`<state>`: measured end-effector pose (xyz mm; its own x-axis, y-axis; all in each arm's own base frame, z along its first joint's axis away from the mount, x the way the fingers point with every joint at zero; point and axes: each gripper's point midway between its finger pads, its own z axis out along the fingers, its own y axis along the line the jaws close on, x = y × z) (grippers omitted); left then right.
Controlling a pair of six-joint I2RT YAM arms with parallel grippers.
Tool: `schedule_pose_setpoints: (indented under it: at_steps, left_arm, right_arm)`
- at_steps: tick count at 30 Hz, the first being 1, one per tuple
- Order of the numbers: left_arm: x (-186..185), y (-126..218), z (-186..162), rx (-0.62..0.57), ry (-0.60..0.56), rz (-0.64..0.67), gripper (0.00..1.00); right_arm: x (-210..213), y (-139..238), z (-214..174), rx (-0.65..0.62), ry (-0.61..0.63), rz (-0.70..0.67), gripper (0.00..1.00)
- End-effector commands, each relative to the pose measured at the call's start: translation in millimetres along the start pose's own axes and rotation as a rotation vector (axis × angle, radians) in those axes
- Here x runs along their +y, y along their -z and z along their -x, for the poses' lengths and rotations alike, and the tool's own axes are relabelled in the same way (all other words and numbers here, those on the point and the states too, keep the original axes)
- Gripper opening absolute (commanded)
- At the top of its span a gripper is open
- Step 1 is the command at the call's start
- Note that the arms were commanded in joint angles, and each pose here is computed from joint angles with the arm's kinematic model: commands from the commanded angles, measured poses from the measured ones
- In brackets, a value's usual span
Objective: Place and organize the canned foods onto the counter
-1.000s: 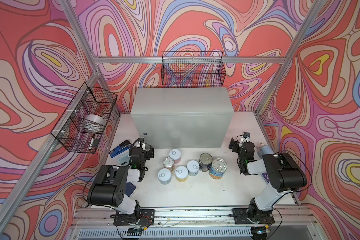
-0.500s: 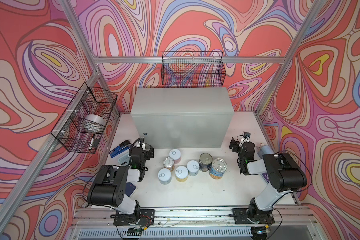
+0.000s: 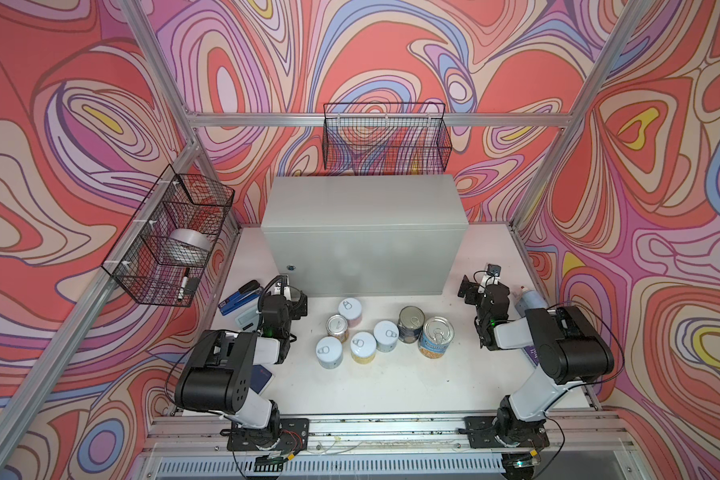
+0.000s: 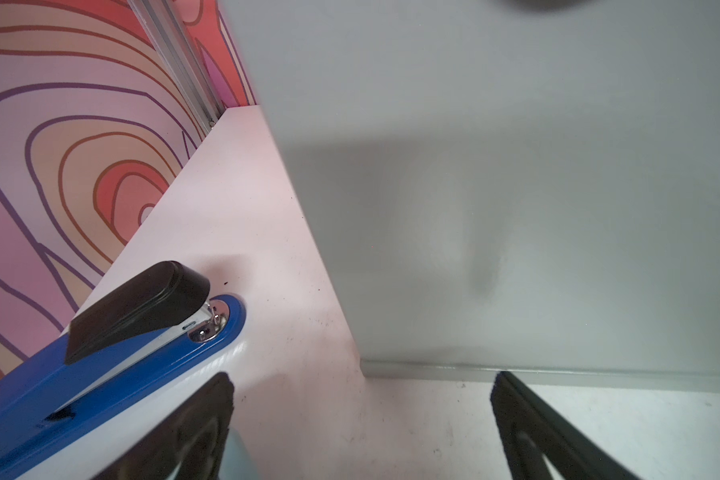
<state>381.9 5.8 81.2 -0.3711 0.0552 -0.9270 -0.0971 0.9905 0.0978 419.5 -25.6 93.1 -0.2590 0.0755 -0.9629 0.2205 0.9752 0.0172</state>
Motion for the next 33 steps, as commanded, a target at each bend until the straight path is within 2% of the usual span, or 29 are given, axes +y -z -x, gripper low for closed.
schedule_pose_setpoints:
  at_steps: [1,6,12,15,19,21,24,28,33]
  left_arm:
    - [0,-4,13,-0.035,0.017,-0.003,1.0]
    - [2,-5,12,-0.025,0.027,-0.005,1.0]
    - [10,5,17,-0.081,0.031,0.077,1.0]
    - [11,7,18,-0.086,0.035,0.085,1.0]
    - [15,12,24,-0.106,0.041,0.111,1.0]
    - [15,19,34,-0.108,0.003,0.163,1.0]
    - [4,29,40,-0.093,-0.044,0.175,1.0]
    - [-1,41,50,-0.115,-0.051,0.202,1.0]
    - [-28,63,70,-0.137,-0.068,0.136,1.0]
  right_arm:
    - [-3,-2,5,-0.018,0.003,-0.017,0.99]
    - [0,0,11,-0.019,0.02,-0.03,0.98]
    - [-1,4,14,-0.033,0.019,-0.027,0.99]
    - [-7,8,28,-0.018,0.014,-0.077,0.98]
    - [-5,14,37,-0.047,0.02,-0.072,0.99]
    - [-4,16,40,-0.048,0.029,-0.079,0.99]
    - [0,24,50,-0.078,0.044,-0.085,0.98]
    - [5,41,74,-0.148,-0.029,-0.054,0.98]
    - [10,53,91,-0.101,-0.112,-0.027,0.98]
